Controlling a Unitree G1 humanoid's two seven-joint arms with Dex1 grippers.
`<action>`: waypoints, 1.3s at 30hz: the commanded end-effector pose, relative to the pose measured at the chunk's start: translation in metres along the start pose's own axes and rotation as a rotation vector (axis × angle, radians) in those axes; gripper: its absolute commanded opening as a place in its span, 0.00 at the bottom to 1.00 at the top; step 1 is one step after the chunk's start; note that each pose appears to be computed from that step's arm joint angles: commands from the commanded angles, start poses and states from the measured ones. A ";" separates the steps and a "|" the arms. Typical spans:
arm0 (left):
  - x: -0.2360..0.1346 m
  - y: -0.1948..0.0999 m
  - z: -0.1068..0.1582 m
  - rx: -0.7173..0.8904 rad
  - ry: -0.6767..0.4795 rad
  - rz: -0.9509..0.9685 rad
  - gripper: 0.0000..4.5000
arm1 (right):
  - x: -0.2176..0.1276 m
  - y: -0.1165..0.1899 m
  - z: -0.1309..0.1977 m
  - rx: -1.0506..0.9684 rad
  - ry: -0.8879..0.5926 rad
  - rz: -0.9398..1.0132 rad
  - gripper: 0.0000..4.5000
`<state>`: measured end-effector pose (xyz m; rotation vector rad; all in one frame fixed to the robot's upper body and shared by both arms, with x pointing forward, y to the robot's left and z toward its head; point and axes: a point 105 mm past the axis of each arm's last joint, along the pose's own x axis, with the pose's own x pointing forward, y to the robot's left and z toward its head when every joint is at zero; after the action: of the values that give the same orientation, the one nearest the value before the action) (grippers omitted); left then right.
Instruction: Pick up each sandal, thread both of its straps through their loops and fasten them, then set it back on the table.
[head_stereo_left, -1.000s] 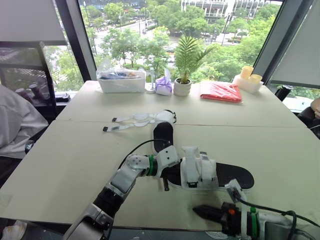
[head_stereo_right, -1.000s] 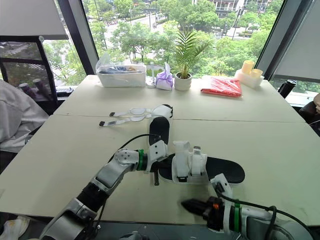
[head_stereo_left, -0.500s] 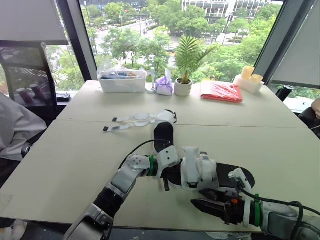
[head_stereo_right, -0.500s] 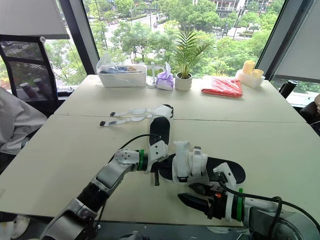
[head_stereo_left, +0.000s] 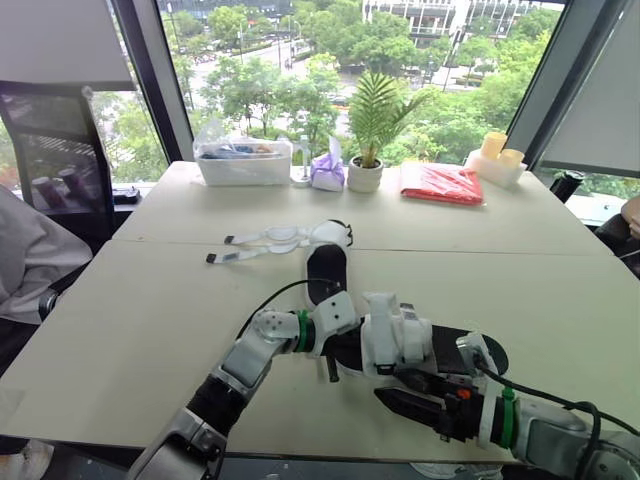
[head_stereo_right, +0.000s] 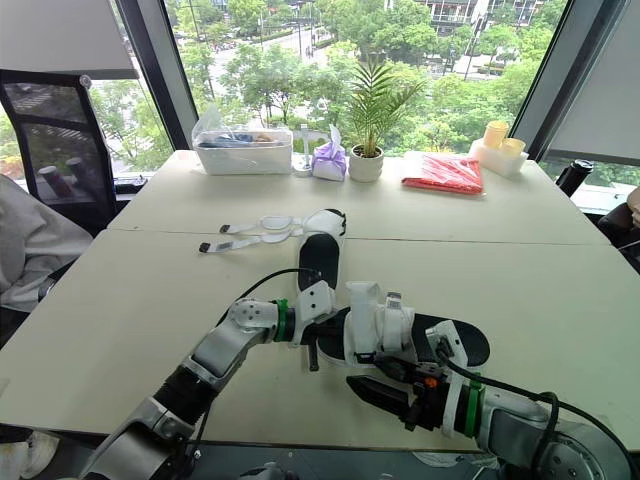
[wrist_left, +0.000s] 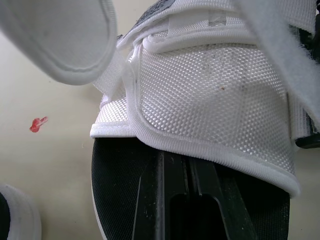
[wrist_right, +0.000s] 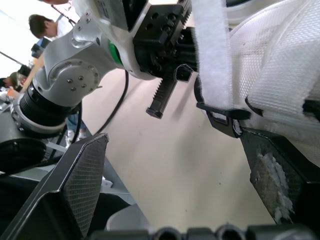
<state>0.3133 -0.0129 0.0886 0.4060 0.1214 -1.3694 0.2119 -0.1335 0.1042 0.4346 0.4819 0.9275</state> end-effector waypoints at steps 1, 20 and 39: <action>0.006 -0.009 -0.012 -0.022 0.037 -0.032 0.00 | 0.004 0.004 0.005 0.001 -0.040 0.011 0.94; 0.006 -0.008 -0.013 -0.036 0.034 -0.018 0.00 | 0.002 -0.014 -0.005 0.042 -0.032 -0.083 0.01; 0.006 -0.007 -0.015 -0.032 0.043 -0.023 0.00 | 0.000 -0.001 0.013 -0.065 -0.042 -0.008 0.99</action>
<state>0.3145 -0.0153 0.0876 0.3966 0.1160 -1.3689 0.2180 -0.1456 0.0992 0.3725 0.4793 0.8682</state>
